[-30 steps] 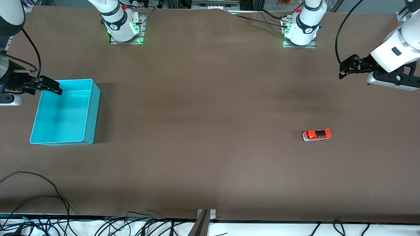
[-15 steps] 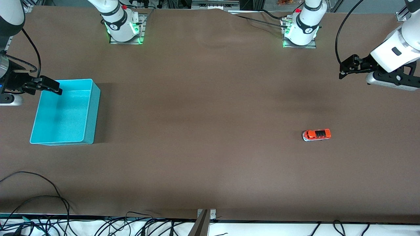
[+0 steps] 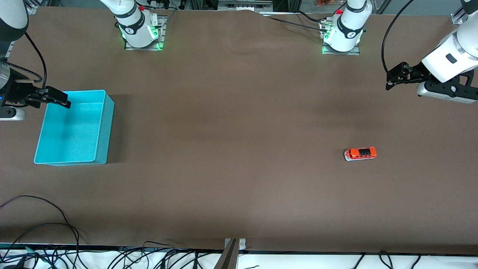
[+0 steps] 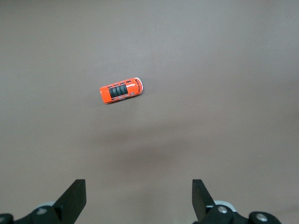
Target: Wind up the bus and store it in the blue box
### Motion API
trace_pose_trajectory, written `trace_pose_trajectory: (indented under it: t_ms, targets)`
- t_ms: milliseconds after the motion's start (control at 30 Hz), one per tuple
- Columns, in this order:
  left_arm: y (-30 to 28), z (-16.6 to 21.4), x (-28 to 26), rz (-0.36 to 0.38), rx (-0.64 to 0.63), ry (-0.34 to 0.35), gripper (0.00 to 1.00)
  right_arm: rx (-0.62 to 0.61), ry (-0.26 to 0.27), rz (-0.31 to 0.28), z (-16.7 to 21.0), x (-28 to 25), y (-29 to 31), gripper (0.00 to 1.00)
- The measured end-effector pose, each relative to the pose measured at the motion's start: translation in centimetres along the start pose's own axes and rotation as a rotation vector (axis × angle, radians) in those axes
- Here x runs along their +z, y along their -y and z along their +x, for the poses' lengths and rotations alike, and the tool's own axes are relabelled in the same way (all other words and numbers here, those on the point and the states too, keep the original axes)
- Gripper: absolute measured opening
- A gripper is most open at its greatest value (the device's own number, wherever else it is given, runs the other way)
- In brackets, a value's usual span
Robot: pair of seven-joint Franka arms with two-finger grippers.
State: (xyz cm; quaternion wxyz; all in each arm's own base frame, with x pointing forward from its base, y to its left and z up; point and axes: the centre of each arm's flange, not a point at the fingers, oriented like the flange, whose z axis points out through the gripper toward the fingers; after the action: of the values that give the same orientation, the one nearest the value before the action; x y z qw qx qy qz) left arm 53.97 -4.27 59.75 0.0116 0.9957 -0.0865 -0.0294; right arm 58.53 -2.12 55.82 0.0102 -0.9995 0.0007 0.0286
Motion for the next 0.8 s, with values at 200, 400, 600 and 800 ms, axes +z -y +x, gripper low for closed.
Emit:
trace_pose_trajectory:
  t_ms: [200, 400, 600, 800]
  targets:
    - [0.00, 0.00, 0.00, 0.000, 0.000, 0.000, 1.00, 0.000, 0.000, 0.000, 0.00, 0.00, 0.00, 1.00]
    - [0.04, -0.01, 0.00, 0.000, -0.001, 0.000, 1.00, 0.000, 0.000, 0.000, 0.00, 0.00, 0.00, 1.00]
    - [0.19, -0.04, 0.01, 0.000, -0.004, 0.002, 1.00, 0.000, 0.000, 0.000, 0.00, 0.00, 0.00, 1.00]
    - [0.21, -0.06, 0.03, -0.001, -0.004, 0.004, 1.00, 0.000, 0.000, 0.000, 0.00, 0.01, 0.00, 1.00]
